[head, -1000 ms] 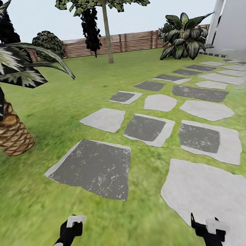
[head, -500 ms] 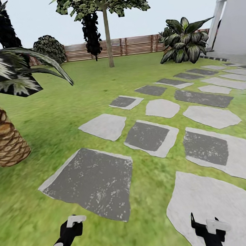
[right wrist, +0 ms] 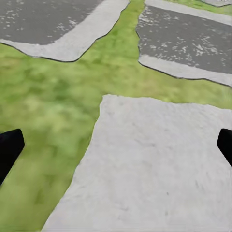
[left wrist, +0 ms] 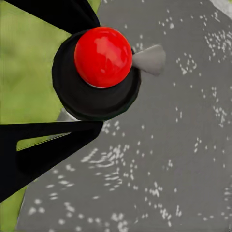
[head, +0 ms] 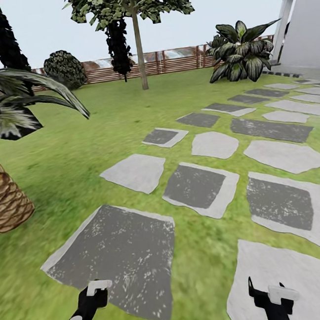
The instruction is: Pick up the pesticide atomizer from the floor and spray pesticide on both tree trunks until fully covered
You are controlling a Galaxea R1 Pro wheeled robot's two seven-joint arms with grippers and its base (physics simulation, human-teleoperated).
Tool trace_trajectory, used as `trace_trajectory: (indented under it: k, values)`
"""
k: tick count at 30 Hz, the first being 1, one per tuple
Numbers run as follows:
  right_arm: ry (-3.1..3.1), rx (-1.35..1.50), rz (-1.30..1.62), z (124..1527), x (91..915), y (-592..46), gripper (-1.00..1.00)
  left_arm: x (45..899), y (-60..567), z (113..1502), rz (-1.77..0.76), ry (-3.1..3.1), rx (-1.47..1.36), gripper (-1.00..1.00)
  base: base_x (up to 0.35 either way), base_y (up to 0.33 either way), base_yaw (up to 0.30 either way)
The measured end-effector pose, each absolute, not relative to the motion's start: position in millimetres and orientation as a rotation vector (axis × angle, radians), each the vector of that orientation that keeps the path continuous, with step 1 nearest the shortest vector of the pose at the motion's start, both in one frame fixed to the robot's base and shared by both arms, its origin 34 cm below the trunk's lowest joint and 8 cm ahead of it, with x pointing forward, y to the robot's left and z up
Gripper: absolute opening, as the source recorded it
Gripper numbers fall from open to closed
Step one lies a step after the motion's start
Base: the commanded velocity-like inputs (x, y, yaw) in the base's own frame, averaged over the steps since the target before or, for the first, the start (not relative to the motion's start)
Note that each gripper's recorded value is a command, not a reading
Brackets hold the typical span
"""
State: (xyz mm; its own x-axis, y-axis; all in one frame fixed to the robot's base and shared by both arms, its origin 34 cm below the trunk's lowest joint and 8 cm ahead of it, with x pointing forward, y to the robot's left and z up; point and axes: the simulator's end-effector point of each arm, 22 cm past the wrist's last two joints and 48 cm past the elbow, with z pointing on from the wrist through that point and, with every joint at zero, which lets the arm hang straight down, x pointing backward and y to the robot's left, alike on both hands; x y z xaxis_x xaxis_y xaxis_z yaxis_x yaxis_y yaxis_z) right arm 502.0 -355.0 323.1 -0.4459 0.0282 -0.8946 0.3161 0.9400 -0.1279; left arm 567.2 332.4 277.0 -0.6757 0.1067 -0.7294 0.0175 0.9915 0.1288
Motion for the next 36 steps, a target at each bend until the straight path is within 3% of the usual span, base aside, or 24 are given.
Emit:
trace_trajectory:
  k: [36]
  values:
    - [2.010, 0.245, -0.332, 326, 501, -355, 1.00, 574, 332, 289, 0.141, 2.285, 0.083, -1.00, 0.339, 0.000, 0.000]
